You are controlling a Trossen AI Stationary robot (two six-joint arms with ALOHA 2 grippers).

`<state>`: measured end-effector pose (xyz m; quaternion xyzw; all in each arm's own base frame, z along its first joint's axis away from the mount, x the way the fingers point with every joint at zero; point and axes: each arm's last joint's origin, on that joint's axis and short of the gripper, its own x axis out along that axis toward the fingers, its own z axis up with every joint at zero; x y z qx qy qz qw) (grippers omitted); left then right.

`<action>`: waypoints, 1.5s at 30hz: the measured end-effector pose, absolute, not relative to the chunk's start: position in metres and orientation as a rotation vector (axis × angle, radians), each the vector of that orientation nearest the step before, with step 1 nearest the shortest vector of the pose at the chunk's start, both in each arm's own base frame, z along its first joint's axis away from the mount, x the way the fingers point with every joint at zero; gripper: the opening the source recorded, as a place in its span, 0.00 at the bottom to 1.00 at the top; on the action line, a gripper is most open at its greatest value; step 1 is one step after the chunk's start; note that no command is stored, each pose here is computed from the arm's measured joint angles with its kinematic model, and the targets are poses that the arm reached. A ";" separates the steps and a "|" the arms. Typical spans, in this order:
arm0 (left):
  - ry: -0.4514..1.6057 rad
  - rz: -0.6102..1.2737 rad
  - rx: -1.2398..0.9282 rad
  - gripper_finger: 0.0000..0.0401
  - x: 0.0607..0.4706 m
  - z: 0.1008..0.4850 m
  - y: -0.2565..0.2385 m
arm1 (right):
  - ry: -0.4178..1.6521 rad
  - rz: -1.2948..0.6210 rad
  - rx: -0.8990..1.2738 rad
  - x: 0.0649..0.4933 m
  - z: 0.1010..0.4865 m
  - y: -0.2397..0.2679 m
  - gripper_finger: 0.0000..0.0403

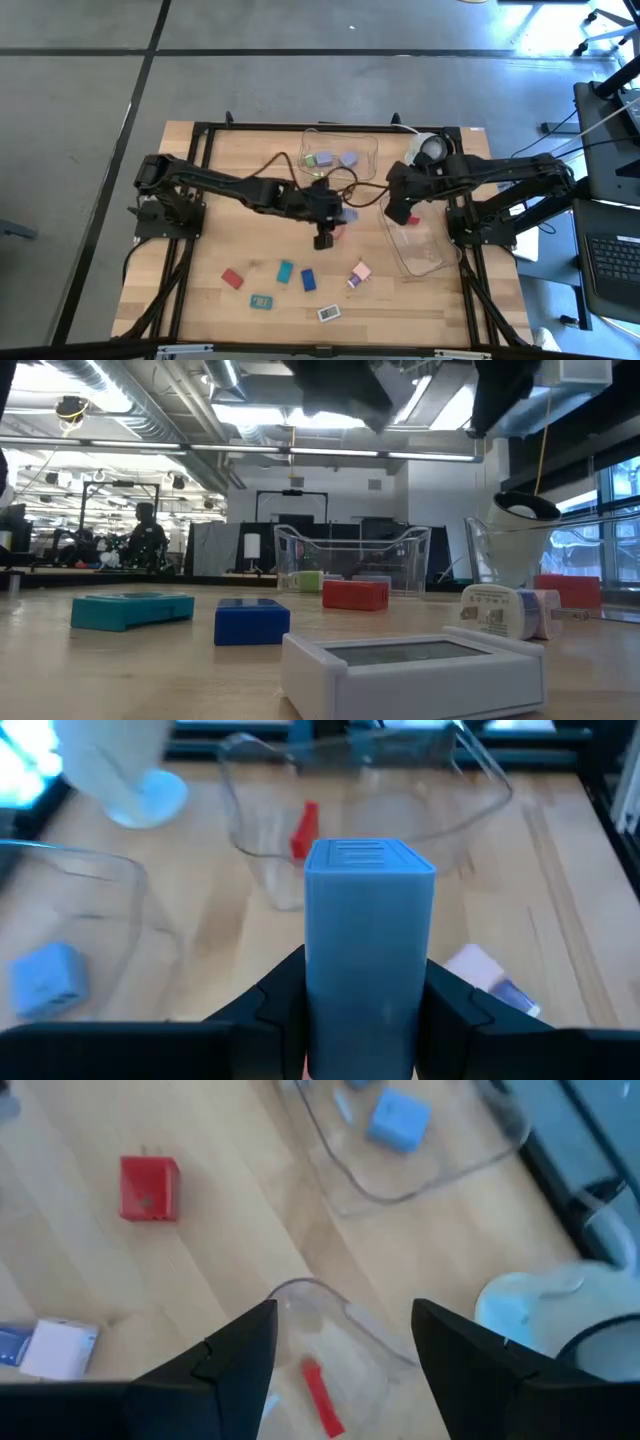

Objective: Pick & Place Office items
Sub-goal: Put the large purple charger adapter into the top transparent bin

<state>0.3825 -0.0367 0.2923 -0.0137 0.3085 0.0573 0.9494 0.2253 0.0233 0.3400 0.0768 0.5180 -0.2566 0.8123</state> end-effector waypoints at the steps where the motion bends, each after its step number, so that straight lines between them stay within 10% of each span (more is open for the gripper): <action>1: 0.608 0.131 -0.027 0.30 0.379 0.298 -0.035 | 1.092 -0.542 0.149 0.225 0.345 0.023 0.58; 14: 0.232 0.213 -0.038 0.30 0.367 0.359 -0.031 | 0.795 -0.613 -0.017 0.216 0.377 0.034 0.58; 45: 0.081 0.122 0.004 0.31 0.367 0.374 -0.053 | 0.403 -0.057 -0.068 0.241 0.415 0.082 0.58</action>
